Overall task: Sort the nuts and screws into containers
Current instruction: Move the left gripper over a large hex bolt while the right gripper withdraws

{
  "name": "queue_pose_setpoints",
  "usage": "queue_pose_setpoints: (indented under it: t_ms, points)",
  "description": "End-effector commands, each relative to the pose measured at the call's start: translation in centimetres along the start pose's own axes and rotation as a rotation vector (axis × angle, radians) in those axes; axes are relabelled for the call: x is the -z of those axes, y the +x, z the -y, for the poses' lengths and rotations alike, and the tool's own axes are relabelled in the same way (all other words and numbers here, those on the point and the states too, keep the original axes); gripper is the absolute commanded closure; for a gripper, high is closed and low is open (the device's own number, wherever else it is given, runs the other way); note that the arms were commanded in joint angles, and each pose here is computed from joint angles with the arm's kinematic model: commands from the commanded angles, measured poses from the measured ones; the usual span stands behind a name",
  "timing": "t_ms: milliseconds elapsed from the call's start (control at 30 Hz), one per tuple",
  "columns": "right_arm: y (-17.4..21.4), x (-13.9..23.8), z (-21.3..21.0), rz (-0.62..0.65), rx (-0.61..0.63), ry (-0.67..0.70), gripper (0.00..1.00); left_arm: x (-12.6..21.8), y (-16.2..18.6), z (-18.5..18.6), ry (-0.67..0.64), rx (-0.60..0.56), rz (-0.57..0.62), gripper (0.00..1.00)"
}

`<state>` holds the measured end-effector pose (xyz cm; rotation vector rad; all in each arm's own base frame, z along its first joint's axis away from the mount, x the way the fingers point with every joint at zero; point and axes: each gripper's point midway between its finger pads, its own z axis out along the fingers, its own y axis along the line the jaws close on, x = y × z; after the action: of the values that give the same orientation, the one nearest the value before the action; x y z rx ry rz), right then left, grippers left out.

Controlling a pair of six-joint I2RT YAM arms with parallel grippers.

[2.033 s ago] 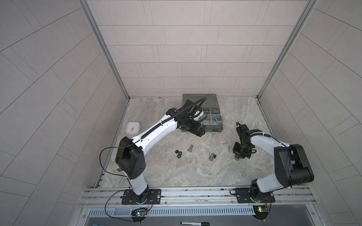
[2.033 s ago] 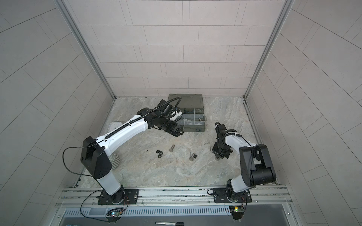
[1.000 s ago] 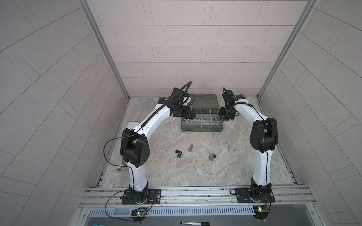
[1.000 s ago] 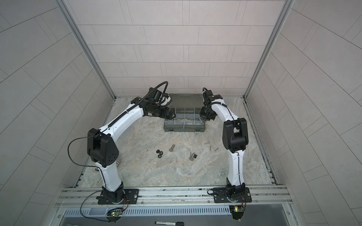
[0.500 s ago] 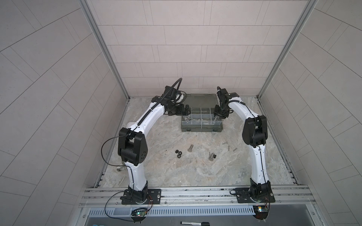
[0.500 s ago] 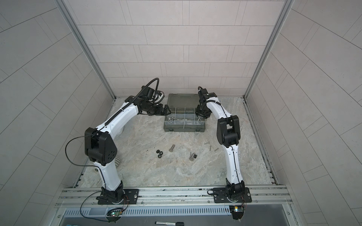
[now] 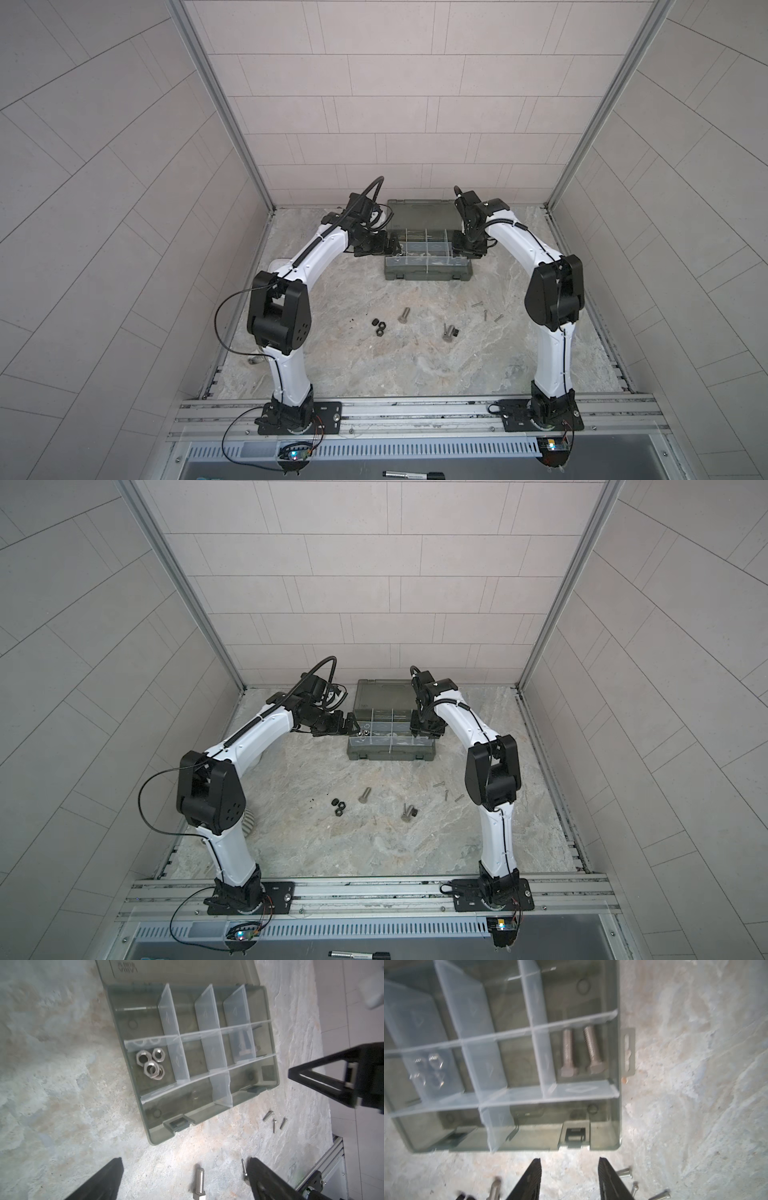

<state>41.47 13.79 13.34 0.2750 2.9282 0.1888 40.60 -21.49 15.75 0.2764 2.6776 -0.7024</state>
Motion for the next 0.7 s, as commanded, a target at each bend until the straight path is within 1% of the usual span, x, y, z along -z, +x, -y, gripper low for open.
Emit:
queue_pose_setpoints:
  t_ms: [0, 133, 267, 367, 533, 600, 667]
  points:
    - [3.3, 0.3, 0.5, -0.033, 0.021, -0.01, 0.52, 1.1, 2.2, 1.5, -0.011, -0.031, -0.016, 0.0]
    - [7.1, 0.1, 1.0, -0.063, 0.065, 0.006, 0.52, 0.7, 5.6, 2.7, -0.03, -0.075, -0.067, 0.01]
    - [9.8, 0.7, 2.2, -0.06, 0.08, -0.004, 0.51, 0.0, 8.7, 3.0, -0.083, -0.111, -0.125, 0.08]
    - [11.6, 1.4, 2.8, -0.054, 0.082, -0.033, 0.48, -0.8, 10.8, 2.6, -0.122, -0.118, -0.165, 0.14]
    - [14.6, 3.0, 3.1, -0.038, 0.117, -0.09, 0.41, -1.7, 13.5, 2.1, -0.197, -0.155, -0.216, 0.14]
    - [16.0, 3.7, 2.9, -0.034, 0.138, -0.142, 0.4, -2.0, 14.2, 2.0, -0.215, -0.168, -0.228, 0.14]
    - [17.3, 4.3, 2.7, -0.027, 0.149, -0.185, 0.36, -2.4, 14.8, 2.0, -0.225, -0.179, -0.236, 0.14]
